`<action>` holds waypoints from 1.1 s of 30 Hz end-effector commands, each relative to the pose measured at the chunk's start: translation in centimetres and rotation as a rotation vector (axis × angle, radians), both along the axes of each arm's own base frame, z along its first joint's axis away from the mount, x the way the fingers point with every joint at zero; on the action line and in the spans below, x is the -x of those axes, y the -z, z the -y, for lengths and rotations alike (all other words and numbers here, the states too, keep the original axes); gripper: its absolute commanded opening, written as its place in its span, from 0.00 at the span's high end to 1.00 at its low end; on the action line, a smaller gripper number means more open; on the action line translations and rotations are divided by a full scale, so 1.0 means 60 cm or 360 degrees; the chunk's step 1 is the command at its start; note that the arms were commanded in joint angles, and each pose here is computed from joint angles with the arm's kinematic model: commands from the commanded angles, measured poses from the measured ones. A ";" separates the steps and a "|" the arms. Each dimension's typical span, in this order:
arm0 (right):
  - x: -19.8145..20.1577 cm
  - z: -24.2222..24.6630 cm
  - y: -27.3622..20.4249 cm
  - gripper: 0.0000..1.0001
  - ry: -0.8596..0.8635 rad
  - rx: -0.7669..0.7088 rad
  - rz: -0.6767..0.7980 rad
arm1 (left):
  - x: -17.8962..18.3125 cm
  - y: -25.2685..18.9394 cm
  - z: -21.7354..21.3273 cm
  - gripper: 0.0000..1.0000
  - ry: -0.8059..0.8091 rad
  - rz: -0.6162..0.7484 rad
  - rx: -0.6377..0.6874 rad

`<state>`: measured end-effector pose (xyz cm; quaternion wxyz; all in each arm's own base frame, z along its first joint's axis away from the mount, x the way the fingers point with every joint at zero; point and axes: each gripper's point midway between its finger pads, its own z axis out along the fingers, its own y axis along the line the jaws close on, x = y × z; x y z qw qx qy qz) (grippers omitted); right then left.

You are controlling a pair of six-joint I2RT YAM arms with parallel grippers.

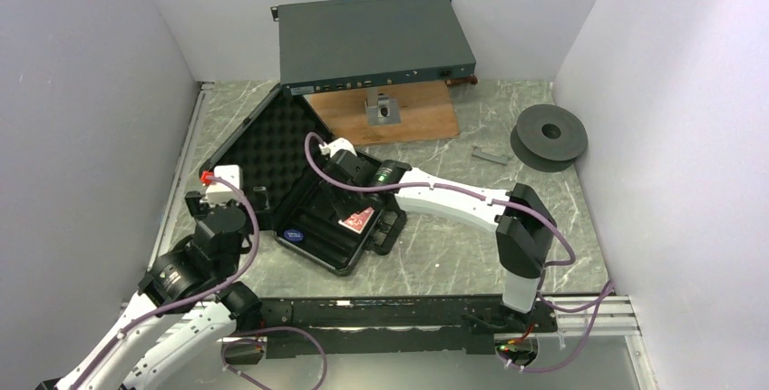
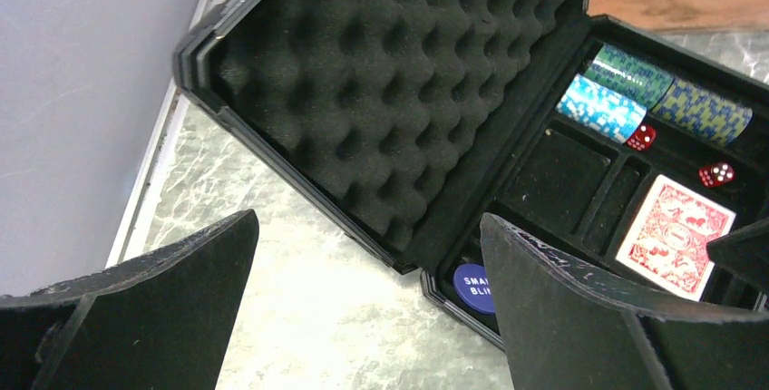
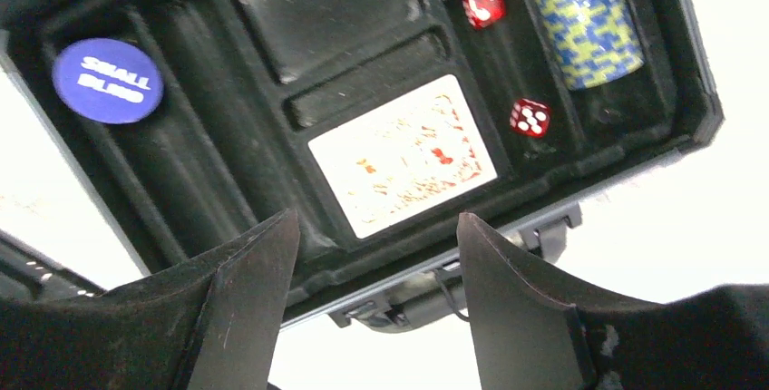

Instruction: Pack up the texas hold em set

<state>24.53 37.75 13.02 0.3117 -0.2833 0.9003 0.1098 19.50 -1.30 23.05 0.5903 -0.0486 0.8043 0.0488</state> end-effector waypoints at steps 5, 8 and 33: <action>-0.037 0.084 -0.022 0.31 0.0244 -0.0025 0.0115 | -0.016 0.005 0.026 0.01 0.0086 -0.0059 -0.0021; -0.037 0.107 -0.009 0.31 0.0289 0.0000 0.0101 | -0.022 0.012 0.039 0.01 0.0146 -0.0098 -0.0026; 0.003 0.130 -0.009 0.24 0.0286 -0.0354 0.0009 | -0.143 -0.123 -0.016 0.01 -0.0051 -0.0179 -0.0059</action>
